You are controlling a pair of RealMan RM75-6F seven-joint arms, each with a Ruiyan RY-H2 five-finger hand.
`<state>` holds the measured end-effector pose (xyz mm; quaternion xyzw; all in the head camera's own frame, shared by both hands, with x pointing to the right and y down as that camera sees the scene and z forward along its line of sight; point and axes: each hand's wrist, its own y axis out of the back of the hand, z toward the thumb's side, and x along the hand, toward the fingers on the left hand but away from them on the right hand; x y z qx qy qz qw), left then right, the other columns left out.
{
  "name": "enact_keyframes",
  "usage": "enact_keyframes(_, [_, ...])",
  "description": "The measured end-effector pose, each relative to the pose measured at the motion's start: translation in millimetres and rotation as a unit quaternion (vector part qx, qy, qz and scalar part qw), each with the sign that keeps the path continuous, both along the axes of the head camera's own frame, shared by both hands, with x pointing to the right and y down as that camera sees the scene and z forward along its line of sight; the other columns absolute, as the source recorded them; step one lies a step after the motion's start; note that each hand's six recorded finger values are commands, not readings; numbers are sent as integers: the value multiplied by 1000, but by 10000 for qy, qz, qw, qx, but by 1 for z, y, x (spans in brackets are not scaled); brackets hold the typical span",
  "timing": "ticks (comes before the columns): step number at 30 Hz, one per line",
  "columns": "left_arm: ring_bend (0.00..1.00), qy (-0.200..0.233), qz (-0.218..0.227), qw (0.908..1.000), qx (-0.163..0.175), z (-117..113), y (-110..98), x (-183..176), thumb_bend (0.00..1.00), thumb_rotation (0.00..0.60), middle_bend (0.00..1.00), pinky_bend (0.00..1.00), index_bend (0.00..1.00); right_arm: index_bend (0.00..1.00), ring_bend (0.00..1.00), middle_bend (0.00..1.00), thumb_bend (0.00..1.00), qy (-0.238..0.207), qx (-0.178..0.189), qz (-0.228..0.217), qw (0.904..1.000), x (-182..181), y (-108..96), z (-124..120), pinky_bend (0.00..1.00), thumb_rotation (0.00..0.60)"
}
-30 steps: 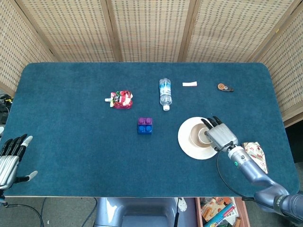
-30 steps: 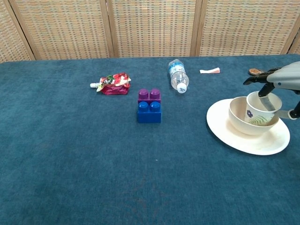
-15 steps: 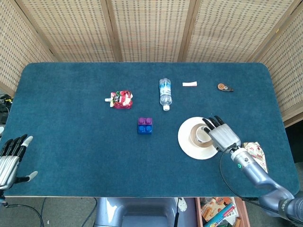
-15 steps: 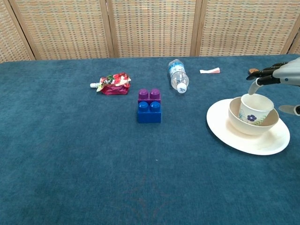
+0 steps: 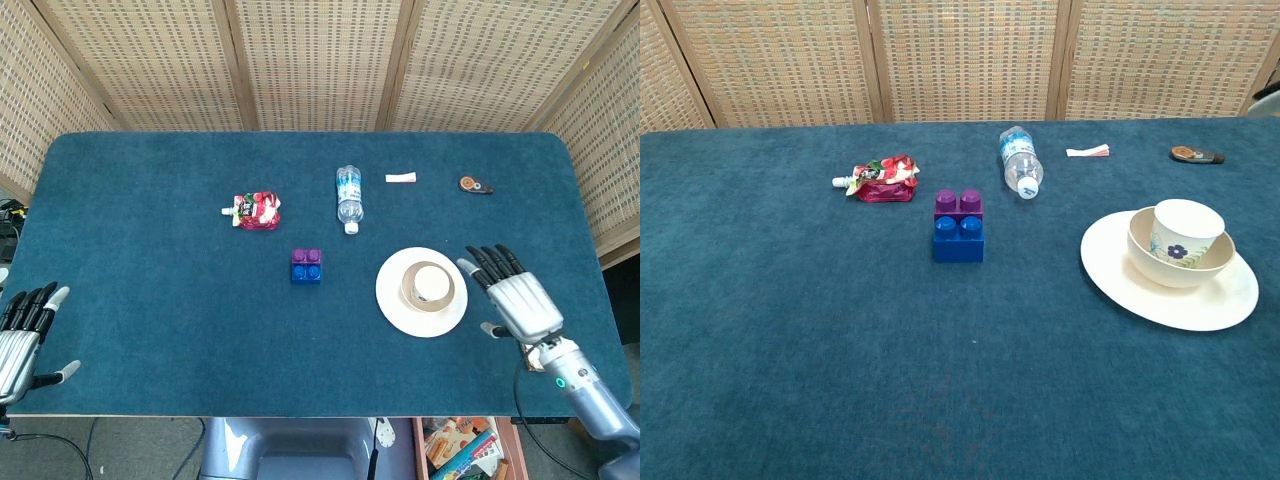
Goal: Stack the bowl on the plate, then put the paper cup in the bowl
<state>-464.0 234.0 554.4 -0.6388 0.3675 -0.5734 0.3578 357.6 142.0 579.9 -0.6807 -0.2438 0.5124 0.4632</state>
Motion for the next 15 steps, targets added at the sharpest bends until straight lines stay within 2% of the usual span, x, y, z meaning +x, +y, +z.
enact_keyframes(4, [0, 4, 43, 10000, 19, 1, 3, 2, 0, 600, 0, 0, 0, 0, 0, 0, 0, -259, 335, 358, 9985, 22, 20, -10, 0, 600])
enact_keyframes(9, [0, -5, 40, 10000, -4, 2, 5, 1, 0, 600, 0, 0, 0, 0, 0, 0, 0, -501, 529, 809, 9941, 34, 51, -10, 0, 600])
enact_keyframes(15, [0, 11, 61, 10000, 39, 0, 5, 2, 0, 600, 0, 0, 0, 0, 0, 0, 0, -522, 666, 1049, 9909, 42, 70, -6, 0, 600])
